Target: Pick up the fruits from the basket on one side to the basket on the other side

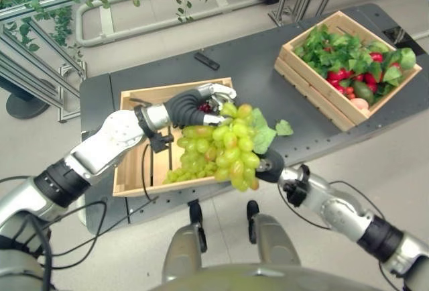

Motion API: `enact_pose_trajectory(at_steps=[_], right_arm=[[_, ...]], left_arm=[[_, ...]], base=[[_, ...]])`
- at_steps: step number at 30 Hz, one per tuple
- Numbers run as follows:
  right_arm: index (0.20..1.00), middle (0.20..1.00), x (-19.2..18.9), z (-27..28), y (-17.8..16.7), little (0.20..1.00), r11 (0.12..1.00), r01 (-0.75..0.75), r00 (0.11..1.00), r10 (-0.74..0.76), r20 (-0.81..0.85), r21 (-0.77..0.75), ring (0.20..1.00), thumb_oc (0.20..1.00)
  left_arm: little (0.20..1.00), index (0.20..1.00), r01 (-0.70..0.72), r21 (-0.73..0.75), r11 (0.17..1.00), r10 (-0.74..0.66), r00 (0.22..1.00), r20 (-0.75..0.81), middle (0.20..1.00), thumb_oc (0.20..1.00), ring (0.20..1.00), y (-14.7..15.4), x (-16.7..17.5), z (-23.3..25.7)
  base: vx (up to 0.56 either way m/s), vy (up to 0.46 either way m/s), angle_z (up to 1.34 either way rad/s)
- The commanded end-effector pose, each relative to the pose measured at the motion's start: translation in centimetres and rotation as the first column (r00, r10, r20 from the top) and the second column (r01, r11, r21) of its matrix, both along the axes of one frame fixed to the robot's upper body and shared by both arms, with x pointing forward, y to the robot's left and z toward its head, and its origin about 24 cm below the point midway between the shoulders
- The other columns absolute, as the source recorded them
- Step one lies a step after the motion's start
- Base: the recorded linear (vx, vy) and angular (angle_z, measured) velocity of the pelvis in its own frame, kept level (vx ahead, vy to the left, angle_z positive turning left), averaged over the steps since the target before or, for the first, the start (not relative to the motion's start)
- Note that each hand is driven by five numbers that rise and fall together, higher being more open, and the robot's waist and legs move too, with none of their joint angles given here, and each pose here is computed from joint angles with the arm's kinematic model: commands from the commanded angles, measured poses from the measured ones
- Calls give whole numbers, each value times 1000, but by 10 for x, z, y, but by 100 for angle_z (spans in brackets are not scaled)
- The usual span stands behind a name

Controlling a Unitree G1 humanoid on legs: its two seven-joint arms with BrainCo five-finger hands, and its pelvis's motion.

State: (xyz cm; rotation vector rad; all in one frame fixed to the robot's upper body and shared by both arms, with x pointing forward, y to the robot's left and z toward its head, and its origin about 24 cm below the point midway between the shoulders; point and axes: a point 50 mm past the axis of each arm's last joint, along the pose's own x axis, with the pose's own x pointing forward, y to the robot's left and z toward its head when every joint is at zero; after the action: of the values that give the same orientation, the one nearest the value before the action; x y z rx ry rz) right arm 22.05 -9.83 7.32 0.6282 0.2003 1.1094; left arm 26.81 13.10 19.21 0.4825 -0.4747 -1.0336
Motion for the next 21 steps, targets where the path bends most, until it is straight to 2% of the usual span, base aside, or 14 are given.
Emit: enact_pose_trajectory(at_steps=[1,11,12,14,21], right_arm=[[1000,1000,-11,33,29,1000,967,-132,989,115,90,216,1000,1000],[1000,1000,-12,38,47,1000,951,-199,978,179,103,237,1000,1000],[589,589,-13,39,50,589,948,-208,977,188,104,242,589,589],[200,200,-13,41,54,200,943,-221,974,200,108,248,200,200],[200,200,-11,46,69,200,930,-255,966,231,120,265,200,200]], left_arm=[[200,200,46,-71,996,-41,996,77,200,200,200,-4,-7,13],[200,200,64,-55,996,-58,994,94,200,200,200,-11,-3,14],[200,200,64,-57,996,-59,994,92,200,200,200,-12,-3,13],[200,200,63,-60,996,-57,994,93,200,200,200,-12,-2,13],[200,200,59,-73,996,-52,993,103,200,200,200,-13,-3,14]], base=[[0,0,0],[0,0,0],[0,0,0],[0,0,0],[0,0,0]])
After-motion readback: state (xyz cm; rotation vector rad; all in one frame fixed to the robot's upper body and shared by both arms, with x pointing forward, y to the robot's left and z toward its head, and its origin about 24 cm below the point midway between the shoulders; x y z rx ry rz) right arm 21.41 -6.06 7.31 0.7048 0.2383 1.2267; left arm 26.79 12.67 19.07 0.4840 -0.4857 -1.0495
